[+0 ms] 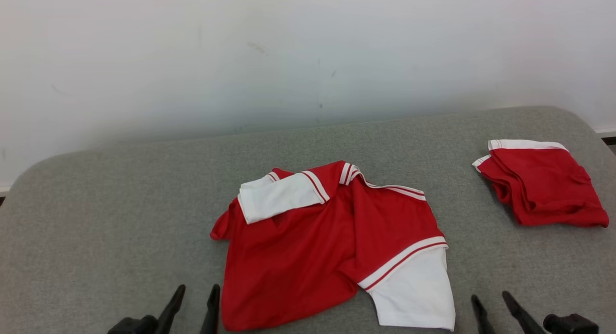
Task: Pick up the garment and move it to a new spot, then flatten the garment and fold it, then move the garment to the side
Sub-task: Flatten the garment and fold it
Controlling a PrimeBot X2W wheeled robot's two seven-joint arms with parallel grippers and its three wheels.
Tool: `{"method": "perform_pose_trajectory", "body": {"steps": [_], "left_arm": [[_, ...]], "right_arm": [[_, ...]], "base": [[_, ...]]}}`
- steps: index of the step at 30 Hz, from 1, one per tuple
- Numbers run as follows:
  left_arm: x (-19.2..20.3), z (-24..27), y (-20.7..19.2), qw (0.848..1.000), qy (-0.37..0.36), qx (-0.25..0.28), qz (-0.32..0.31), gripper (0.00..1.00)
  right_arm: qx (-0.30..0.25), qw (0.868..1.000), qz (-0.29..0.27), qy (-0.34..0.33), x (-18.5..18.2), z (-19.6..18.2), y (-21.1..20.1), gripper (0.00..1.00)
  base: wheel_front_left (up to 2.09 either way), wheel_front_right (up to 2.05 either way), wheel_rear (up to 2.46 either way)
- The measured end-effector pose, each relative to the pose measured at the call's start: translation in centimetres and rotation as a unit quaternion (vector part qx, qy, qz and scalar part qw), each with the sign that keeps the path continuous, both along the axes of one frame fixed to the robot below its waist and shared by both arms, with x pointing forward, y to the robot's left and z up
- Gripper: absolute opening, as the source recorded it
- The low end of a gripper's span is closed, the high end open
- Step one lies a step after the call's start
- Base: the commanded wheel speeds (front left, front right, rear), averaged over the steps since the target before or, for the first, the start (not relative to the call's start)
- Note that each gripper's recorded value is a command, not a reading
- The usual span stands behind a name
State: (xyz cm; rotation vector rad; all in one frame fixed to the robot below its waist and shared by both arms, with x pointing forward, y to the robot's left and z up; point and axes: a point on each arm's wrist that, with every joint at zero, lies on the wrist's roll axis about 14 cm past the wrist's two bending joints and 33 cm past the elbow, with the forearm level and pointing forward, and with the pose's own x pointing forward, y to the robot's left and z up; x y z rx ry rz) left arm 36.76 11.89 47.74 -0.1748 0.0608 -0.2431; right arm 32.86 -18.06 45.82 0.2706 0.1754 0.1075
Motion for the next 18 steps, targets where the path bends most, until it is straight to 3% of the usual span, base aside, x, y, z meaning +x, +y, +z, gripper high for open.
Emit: {"method": "perform_pose_trajectory", "body": {"steps": [5,18], "left_arm": [[-0.3,-1.2,-1.7,0.998,0.045,-0.008,-0.034,1.0],[-1.9,-6.0,-3.4,0.98,0.177,0.0,-0.088,1.0]], "right_arm": [[0.028,0.996,0.009,0.088,-0.8,-3.9,1.1,1.0],[0.07,0.982,0.061,0.167,0.9,-7.0,5.2,1.0]], "base": [[0.0,0.0,0.0],[0.0,0.0,0.0]]}}
